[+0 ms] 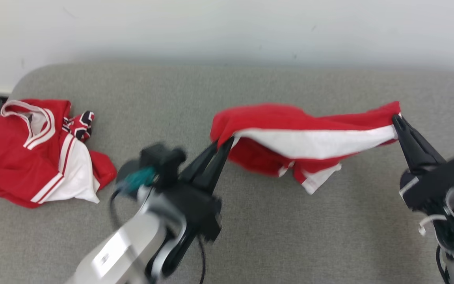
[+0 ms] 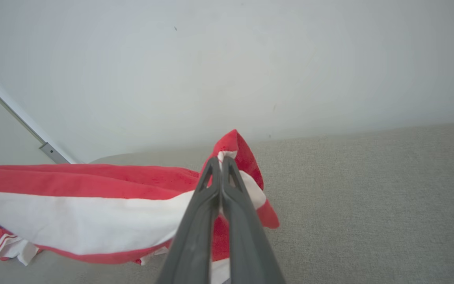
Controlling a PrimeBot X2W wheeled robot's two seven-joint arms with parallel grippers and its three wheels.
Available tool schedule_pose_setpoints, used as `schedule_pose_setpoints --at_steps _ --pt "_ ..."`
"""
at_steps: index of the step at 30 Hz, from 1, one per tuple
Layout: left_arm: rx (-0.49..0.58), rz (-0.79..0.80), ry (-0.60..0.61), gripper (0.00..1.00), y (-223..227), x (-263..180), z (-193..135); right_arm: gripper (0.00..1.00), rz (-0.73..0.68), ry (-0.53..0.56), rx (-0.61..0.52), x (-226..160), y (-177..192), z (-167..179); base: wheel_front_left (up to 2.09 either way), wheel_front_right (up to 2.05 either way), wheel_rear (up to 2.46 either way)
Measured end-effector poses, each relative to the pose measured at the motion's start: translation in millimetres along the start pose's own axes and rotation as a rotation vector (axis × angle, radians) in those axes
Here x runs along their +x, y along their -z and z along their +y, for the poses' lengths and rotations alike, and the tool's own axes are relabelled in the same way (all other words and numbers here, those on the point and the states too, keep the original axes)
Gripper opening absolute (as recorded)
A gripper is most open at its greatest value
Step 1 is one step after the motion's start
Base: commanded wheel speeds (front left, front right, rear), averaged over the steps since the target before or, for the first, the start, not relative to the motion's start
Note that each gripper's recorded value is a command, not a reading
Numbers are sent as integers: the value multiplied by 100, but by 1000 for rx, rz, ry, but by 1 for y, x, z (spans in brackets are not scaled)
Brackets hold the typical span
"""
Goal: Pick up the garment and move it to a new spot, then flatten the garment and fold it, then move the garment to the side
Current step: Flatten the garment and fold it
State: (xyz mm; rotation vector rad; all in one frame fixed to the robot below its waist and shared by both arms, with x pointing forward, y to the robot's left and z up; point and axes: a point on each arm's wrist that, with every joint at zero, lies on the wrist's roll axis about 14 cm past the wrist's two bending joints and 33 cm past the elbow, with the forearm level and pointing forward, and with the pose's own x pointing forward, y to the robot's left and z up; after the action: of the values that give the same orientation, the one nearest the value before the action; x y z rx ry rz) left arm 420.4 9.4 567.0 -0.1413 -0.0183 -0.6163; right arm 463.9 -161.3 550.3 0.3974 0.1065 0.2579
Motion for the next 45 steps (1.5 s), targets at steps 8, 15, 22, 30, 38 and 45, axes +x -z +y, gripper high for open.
schedule_pose_setpoints --at_steps 8,15,22,30,38,45 --pt "-51 -130 149 0 -55 -36 -41 0 -447 -127 11 -74 -126 43 0 0 0" --pt "-33 13 65 0 -33 -11 -8 0 -356 15 6 -36 -118 23 0 0 0" --pt "30 -298 106 0 -147 56 -15 0 -693 23 -22 -19 -224 32 0 0 0" --pt "67 -162 96 0 -83 54 -5 0 -498 79 -80 -8 -156 7 0 0 0" --pt "187 398 191 0 118 -1 1 0 116 209 25 -29 54 -38 0 0 0" --pt "265 496 263 0 157 10 12 0 292 326 29 -49 107 -80 0 0 0"
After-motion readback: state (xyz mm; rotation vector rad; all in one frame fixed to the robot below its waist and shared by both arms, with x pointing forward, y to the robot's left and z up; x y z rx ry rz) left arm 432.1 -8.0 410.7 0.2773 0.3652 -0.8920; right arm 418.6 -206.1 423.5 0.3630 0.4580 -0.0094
